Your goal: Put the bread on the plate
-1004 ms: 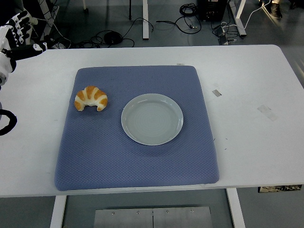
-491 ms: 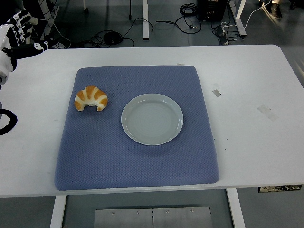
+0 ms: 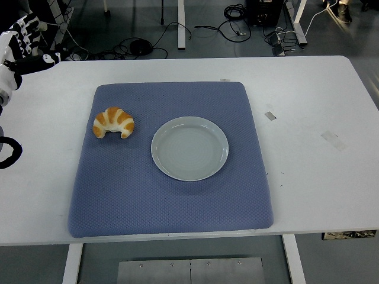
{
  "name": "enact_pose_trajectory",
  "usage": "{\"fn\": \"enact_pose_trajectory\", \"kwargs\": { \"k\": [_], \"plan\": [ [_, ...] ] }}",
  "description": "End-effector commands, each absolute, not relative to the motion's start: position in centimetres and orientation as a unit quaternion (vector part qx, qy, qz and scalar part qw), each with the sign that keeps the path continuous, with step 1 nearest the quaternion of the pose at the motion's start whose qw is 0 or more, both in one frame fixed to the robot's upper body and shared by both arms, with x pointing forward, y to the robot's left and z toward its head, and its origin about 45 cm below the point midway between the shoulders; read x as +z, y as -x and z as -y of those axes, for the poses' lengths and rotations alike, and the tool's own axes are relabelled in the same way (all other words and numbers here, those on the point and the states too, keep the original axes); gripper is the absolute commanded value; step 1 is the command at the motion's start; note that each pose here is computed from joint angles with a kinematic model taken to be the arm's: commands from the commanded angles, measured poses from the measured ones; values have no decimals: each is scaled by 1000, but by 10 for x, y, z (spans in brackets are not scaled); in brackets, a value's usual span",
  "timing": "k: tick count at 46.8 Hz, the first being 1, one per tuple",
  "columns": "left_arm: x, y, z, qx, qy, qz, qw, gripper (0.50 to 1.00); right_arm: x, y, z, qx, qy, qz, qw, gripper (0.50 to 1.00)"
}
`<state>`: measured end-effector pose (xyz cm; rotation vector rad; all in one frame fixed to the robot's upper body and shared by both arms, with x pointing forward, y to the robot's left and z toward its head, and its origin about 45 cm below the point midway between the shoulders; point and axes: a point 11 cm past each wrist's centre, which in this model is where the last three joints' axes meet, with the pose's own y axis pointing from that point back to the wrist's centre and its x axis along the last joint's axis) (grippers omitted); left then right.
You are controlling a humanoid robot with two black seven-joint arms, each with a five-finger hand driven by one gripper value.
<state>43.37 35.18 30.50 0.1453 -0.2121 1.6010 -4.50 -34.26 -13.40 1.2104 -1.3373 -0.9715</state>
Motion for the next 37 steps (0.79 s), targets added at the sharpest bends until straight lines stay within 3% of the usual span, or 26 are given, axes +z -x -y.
{"fn": "enact_pose_trajectory", "kwargs": {
  "k": [1,37],
  "plan": [
    [306,-434,-352,716,-64,95,688,977,-134,45,343,-405,-505,558,520,1000],
    [307,-434,-352,716,-65,95,689,977,-134,45,343,-405,-505,558,520,1000]
  ]
}}
